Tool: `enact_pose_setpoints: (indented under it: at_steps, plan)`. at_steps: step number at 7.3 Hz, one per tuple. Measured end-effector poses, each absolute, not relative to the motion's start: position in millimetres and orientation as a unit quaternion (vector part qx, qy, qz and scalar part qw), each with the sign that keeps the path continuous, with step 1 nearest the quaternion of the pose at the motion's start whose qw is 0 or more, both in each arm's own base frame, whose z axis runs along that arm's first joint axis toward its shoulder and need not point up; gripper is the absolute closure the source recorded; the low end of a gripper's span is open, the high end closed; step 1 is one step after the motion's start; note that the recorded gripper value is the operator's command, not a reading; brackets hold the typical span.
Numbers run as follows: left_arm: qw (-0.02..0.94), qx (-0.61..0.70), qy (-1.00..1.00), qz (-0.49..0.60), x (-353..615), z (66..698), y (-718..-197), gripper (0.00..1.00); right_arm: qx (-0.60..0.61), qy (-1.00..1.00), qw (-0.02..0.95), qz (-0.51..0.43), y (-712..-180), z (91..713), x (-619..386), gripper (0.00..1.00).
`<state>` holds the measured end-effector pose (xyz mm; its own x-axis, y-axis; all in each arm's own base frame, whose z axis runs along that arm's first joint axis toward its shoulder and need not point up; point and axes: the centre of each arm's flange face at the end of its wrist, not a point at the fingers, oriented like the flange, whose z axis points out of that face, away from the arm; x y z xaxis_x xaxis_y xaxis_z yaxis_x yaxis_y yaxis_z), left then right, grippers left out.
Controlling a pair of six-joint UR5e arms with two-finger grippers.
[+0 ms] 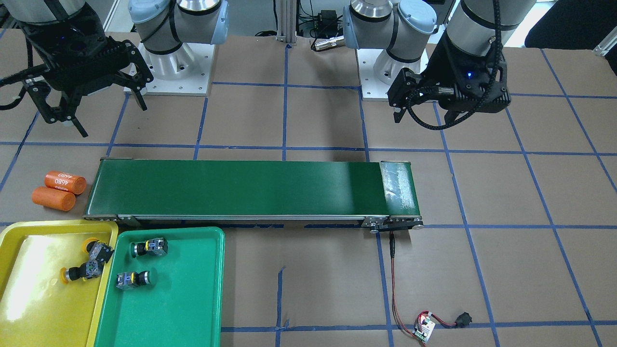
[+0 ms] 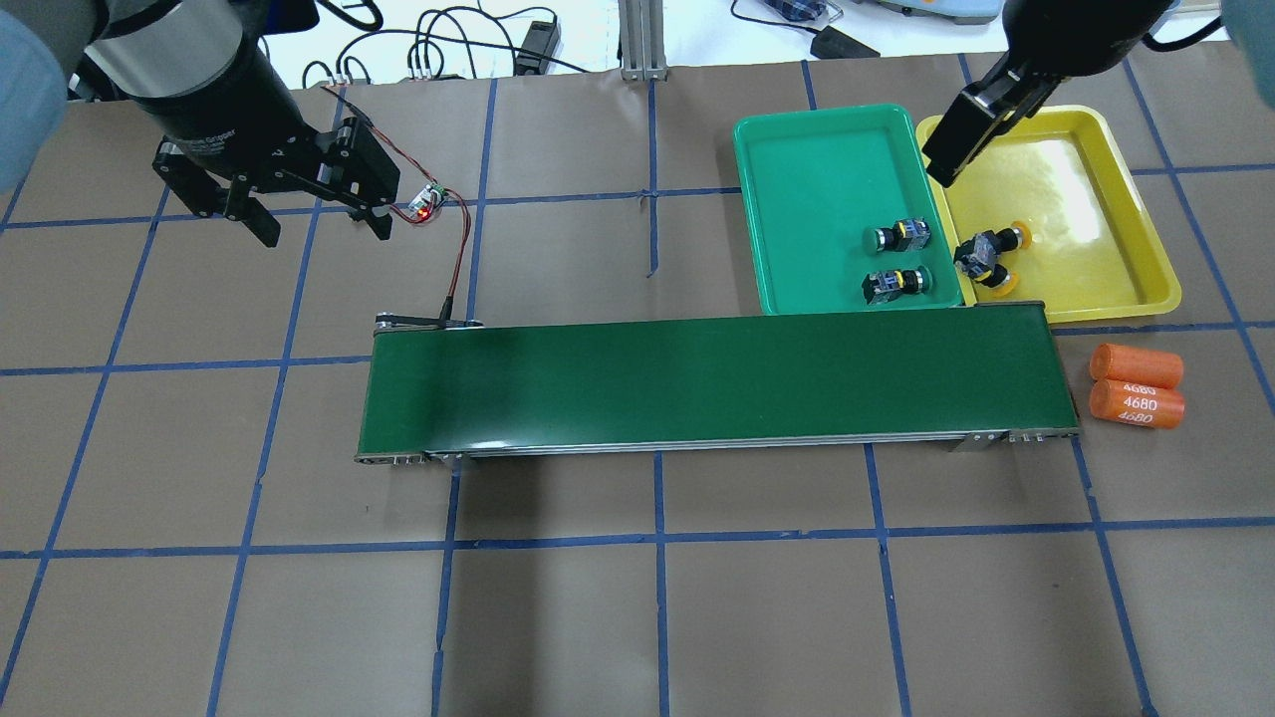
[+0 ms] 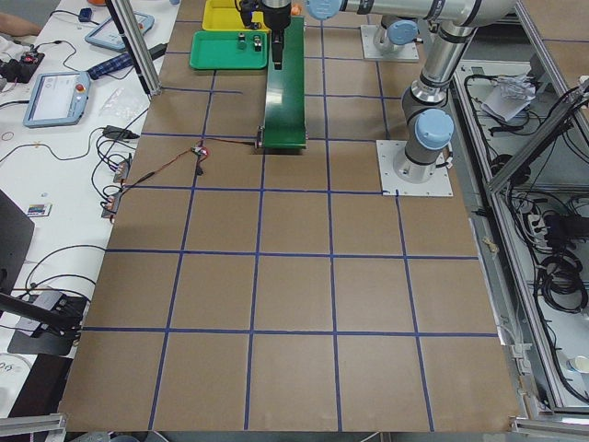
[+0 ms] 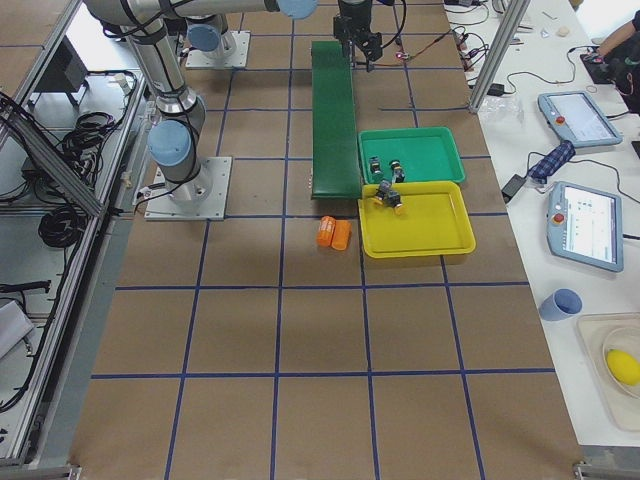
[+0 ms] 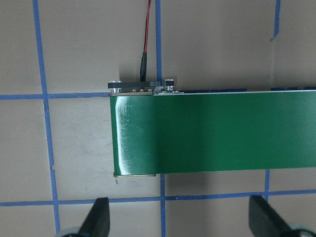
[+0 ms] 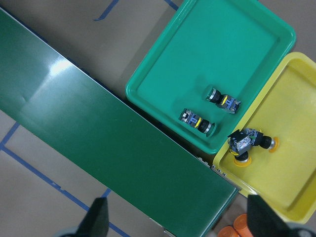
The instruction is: Sort buttons by color to trays
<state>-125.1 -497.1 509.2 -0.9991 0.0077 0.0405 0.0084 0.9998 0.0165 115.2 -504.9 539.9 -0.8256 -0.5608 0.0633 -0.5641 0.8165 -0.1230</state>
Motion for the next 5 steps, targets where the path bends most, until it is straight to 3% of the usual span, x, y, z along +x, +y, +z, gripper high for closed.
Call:
enact_pose_setpoints:
  at_steps: [5]
  plan:
    - [0.021,-0.004,-1.0,-0.011,-125.3,506.6,-495.5,0.0,0.001,-0.998,-0.005,0.07,-499.6,542.0,135.6,0.0]
